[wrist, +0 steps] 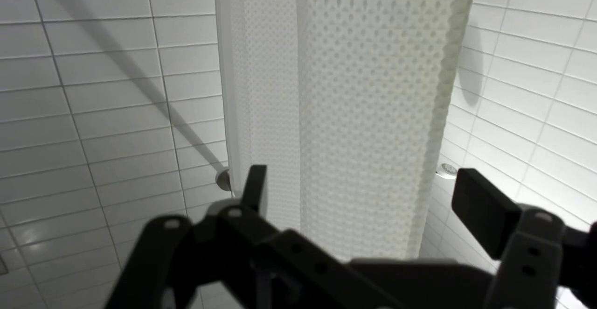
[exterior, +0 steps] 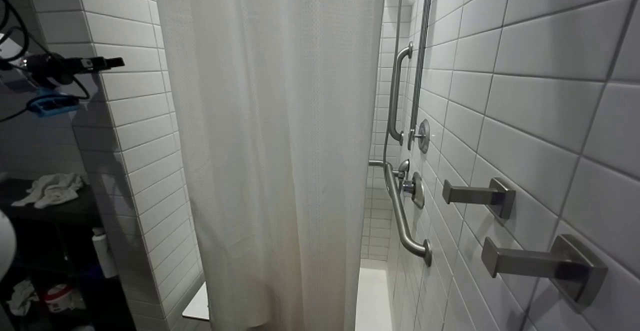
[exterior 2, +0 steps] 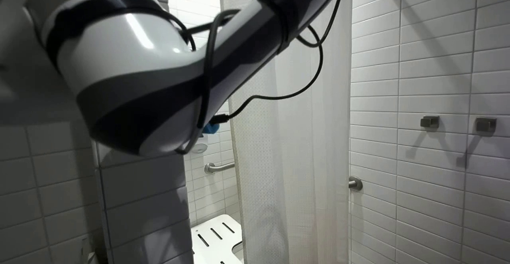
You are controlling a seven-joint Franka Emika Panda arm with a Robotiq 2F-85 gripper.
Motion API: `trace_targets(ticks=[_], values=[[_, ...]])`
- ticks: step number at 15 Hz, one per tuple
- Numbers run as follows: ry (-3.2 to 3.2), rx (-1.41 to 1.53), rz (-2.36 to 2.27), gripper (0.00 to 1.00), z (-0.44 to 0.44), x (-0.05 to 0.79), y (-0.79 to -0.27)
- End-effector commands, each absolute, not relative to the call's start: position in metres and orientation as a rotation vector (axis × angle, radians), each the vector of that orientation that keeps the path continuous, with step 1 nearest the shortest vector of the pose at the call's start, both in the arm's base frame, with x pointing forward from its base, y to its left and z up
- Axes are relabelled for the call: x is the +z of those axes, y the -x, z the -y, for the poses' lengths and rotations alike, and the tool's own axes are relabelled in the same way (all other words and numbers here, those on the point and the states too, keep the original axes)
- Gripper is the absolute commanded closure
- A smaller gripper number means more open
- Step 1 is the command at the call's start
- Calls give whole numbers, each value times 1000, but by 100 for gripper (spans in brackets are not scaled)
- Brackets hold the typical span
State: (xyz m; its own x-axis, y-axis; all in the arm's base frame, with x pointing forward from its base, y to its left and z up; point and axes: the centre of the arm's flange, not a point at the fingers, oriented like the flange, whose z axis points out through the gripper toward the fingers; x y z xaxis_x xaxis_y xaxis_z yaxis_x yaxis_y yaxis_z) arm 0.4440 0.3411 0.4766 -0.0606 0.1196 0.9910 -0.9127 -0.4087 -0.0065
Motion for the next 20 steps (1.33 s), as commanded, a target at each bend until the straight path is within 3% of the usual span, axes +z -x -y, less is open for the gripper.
trace_targets(ticks=[1,11,20], values=[[-1457,1543,1024,0,-302,508,-462],[-1631,1411,1335,0,-195,563,-489],[-1818,1401,1444,0,-117,580,-453]])
